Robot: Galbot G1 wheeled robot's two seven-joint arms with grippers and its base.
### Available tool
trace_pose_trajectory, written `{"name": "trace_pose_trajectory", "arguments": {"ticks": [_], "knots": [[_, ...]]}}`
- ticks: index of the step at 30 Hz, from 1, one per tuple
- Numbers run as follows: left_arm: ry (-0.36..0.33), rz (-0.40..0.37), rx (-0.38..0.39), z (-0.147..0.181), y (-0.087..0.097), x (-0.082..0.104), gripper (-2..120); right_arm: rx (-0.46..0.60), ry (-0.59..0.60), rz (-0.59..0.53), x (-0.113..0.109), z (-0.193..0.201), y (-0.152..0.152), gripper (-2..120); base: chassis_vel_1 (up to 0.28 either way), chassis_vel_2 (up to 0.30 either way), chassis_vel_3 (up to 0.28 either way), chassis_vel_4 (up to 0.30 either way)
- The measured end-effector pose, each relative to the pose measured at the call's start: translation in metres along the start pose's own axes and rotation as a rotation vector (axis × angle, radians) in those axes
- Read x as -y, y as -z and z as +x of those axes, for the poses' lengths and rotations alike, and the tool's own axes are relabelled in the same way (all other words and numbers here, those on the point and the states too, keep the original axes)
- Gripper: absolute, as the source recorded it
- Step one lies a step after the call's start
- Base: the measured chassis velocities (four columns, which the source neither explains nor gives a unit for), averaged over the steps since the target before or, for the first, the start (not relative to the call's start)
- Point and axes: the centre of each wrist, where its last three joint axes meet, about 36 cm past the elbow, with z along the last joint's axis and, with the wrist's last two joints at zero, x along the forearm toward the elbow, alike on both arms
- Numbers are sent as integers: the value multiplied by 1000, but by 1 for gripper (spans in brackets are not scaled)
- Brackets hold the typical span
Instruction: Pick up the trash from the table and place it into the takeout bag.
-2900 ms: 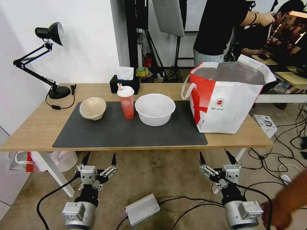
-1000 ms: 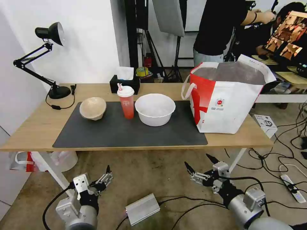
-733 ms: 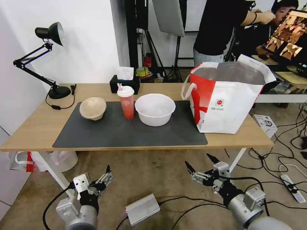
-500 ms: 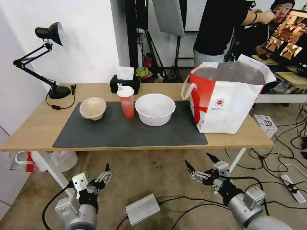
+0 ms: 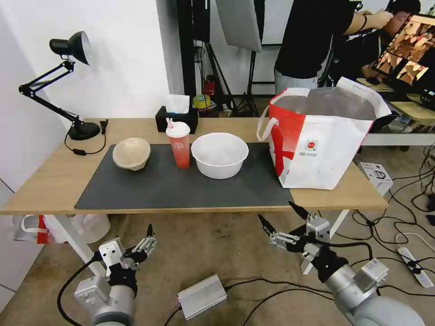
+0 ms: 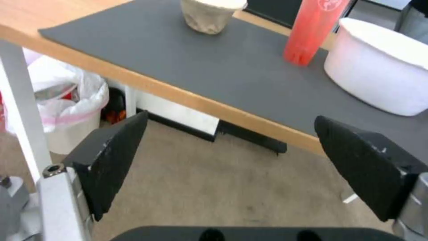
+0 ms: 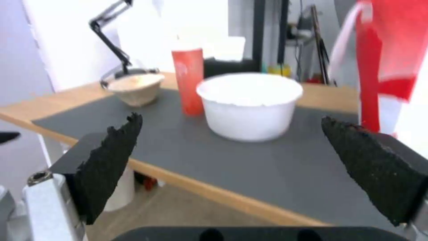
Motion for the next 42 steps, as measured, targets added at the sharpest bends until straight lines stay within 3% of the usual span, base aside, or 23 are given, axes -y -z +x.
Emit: {"name": "trace_pose_trajectory", "arguments": {"ticks": [8, 19, 42], "knots": [[-3, -3, 19, 0, 0, 0, 100, 92, 80, 30, 11, -11, 19, 100, 0, 0, 0, 0], [-12, 5, 40, 2, 1, 0, 100, 162, 197, 82, 41, -50, 71, 100, 0, 0, 0, 0], [-35, -3, 43, -11, -10, 3, 100, -99, 334, 79, 62, -114, 160, 100, 0, 0, 0, 0]]}}
